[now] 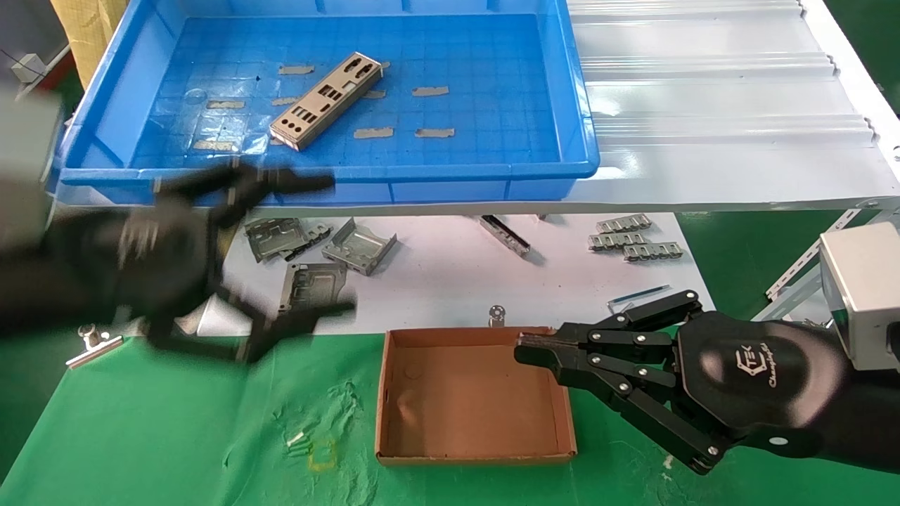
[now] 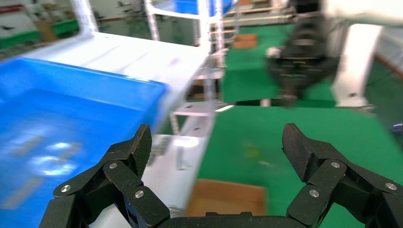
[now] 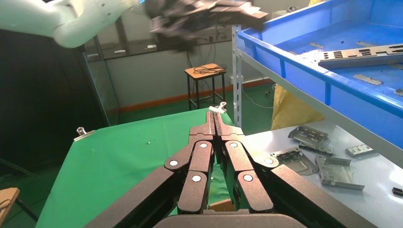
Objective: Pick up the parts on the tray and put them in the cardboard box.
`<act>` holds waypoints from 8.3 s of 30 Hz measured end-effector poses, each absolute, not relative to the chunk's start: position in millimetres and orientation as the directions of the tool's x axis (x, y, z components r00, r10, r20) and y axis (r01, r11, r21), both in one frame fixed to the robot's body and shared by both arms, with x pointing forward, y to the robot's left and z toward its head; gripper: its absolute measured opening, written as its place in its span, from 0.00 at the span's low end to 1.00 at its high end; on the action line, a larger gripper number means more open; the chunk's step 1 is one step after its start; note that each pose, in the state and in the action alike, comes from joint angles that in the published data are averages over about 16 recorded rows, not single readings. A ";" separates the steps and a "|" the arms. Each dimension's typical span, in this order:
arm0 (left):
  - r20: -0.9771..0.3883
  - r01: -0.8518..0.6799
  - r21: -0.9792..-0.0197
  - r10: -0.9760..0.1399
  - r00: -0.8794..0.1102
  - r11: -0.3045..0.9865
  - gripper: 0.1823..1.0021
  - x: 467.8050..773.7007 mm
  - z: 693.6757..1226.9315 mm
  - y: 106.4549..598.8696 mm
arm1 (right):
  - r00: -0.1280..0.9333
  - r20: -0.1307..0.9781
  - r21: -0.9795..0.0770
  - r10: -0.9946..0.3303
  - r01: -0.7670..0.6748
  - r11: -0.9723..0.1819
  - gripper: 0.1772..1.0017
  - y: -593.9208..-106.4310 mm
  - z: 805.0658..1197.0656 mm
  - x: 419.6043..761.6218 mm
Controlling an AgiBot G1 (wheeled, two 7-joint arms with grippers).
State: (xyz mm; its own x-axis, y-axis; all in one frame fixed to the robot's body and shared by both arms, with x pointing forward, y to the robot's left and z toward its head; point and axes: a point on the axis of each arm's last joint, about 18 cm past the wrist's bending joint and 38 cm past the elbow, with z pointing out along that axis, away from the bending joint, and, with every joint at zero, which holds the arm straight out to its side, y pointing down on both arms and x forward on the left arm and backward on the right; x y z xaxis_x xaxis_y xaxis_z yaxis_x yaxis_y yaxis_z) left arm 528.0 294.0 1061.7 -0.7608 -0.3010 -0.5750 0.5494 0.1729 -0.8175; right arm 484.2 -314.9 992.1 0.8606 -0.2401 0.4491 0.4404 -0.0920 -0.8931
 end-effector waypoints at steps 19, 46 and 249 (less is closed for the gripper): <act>-0.515 0.421 -0.852 -0.642 -0.568 0.310 1.00 675.5 1170.1 265.6 | 0.861 0.449 -0.893 -0.240 0.440 -0.092 0.02 -314.9 992.1 484.2; -0.472 0.328 -0.879 -0.729 -0.496 0.346 0.96 704.8 1175.5 261.6 | 0.861 0.449 -0.893 -0.240 0.440 -0.092 0.13 -314.9 992.1 484.2; -0.483 0.472 -0.876 -0.183 -0.856 0.102 1.00 485.2 990.6 298.4 | 0.861 0.449 -0.893 -0.241 0.440 -0.092 1.00 -315.0 992.0 484.3</act>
